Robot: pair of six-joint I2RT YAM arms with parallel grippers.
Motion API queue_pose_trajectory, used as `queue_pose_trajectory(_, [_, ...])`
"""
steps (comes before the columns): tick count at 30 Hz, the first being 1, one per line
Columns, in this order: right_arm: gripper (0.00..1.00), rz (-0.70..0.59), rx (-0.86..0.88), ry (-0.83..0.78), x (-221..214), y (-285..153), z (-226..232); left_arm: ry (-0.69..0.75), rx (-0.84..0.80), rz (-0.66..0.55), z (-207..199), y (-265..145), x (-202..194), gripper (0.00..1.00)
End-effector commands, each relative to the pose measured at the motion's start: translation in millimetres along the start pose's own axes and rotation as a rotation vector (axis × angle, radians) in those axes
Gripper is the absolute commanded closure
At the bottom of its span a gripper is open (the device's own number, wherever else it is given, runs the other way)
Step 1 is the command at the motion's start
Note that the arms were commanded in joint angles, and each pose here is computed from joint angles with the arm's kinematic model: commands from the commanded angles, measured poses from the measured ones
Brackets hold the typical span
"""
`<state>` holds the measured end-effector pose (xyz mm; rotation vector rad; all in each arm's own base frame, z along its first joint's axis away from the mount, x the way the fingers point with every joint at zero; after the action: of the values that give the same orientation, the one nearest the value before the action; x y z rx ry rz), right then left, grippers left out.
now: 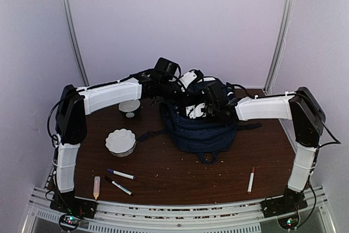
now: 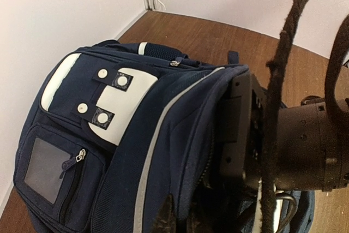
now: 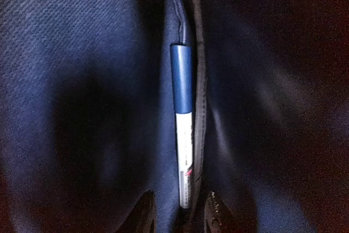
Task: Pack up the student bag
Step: Place the pen in the upper front pocket of the bag, then pick up the pen from the upper front pocket of the bag.
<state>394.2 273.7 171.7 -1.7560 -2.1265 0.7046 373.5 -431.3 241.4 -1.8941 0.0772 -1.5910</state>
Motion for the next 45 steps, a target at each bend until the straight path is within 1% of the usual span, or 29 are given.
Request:
queue_pose_trajectory(1, [0.68, -0.024, -0.022, 0.097, -8.8, -22.7, -11.8, 0.075, -0.052, -0.278, -21.1, -49.8, 75.4, 1.00])
queue_pose_trajectory(5, [0.67, -0.121, 0.073, 0.117, -10.6, -53.1, -2.2, 0.052, -0.038, -0.274, -13.8, -46.4, 71.4, 1.00])
queue_pose_trajectory(8, [0.67, -0.185, 0.166, 0.165, -12.1, -77.9, 6.5, 0.033, -0.030, -0.261, -7.8, -41.4, 65.0, 1.00])
queue_pose_trajectory(10, [0.66, -0.233, 0.266, 0.203, -13.4, -97.8, 12.4, 0.020, -0.025, -0.252, -5.0, -38.4, 60.7, 1.00])
queue_pose_trajectory(14, [0.65, -0.299, 0.499, 0.208, -17.0, -128.3, 47.6, -0.011, -0.025, -0.243, 0.2, -31.7, 51.9, 1.00])
queue_pose_trajectory(16, [0.66, -0.313, 0.635, 0.194, -20.8, -142.9, 70.6, -0.021, -0.026, -0.239, 1.3, -29.5, 49.8, 1.00])
queue_pose_trajectory(18, [0.67, -0.316, 0.736, 0.185, -26.5, -156.2, 89.1, -0.027, -0.026, -0.233, 2.8, -27.8, 47.9, 1.00])
queue_pose_trajectory(20, [0.67, -0.305, 0.810, 0.146, -36.0, -170.3, 106.8, -0.028, -0.026, -0.227, 3.6, -26.9, 45.9, 1.00])
queue_pose_trajectory(25, [0.70, -0.228, 0.932, 0.015, -66.8, -198.5, 148.2, -0.031, -0.025, -0.220, 5.7, -26.9, 43.2, 1.00])
queue_pose_trajectory(28, [0.70, -0.191, 0.984, -0.066, -82.4, -210.5, 168.6, -0.035, -0.026, -0.218, 6.3, -26.6, 42.0, 1.00])
queue_pose_trajectory(33, [0.65, -0.149, 1.019, -0.193, -99.9, -217.4, 194.3, -0.044, -0.032, -0.212, 6.1, -24.7, 38.5, 1.00])
queue_pose_trajectory(40, [0.60, -0.146, 1.021, -0.272, -96.7, -213.0, 210.7, -0.047, -0.034, -0.206, 6.8, -25.2, 37.5, 1.00])
queue_pose_trajectory(45, [0.60, -0.132, 0.957, -0.290, -88.3, -200.7, 219.6, -0.045, -0.029, -0.208, 8.1, -26.1, 38.3, 1.00])
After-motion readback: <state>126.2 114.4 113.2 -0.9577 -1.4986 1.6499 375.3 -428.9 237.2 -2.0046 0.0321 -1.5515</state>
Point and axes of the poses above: each gripper's point midway between its finger pads, its own y axis out along the fingers, its own z axis along the line the jaws close on, x = y × z, the point moved 6 cm from there along -y, back along the fingers, and after that the axes turned 7 degrees about -y, right-handed, at the moved point
